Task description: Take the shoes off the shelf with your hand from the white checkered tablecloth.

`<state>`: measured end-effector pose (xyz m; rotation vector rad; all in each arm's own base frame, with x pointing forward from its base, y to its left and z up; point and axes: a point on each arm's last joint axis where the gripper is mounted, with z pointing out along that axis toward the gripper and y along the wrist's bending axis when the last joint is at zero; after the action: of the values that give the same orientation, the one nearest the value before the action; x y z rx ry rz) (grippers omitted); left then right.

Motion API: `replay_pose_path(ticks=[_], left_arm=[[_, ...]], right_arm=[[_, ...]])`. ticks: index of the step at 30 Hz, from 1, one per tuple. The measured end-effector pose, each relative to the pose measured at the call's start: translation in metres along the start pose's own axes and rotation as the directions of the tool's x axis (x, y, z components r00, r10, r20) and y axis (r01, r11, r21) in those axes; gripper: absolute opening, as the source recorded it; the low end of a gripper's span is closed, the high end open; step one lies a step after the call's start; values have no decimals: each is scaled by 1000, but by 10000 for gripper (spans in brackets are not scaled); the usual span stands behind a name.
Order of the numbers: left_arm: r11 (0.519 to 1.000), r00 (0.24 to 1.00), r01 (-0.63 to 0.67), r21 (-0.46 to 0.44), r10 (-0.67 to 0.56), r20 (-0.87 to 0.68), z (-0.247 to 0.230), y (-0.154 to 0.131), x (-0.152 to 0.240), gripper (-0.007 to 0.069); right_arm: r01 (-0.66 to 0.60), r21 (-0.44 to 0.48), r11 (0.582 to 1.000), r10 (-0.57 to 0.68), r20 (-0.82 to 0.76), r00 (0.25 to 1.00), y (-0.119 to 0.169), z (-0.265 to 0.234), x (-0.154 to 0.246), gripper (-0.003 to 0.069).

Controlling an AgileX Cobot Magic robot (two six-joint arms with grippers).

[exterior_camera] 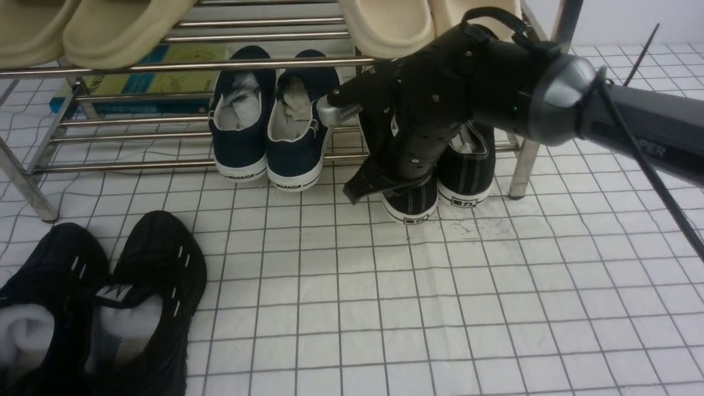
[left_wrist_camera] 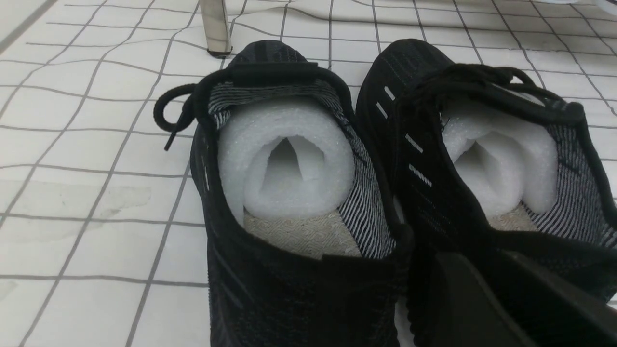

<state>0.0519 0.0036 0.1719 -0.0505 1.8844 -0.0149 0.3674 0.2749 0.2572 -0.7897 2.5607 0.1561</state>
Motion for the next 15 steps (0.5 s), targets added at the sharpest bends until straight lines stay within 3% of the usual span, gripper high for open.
replay_pose_path(ticks=[6,15], left_arm=[[1000,1000,0,0,0,0,0,0,0,135],[1000,1000,0,0,0,0,0,0,0,135]], right_arm=[[-24,-107,994,8,-151,988,8,-58,17,7],[-11,-178,984,-7,-99,995,21,-115,31,10]])
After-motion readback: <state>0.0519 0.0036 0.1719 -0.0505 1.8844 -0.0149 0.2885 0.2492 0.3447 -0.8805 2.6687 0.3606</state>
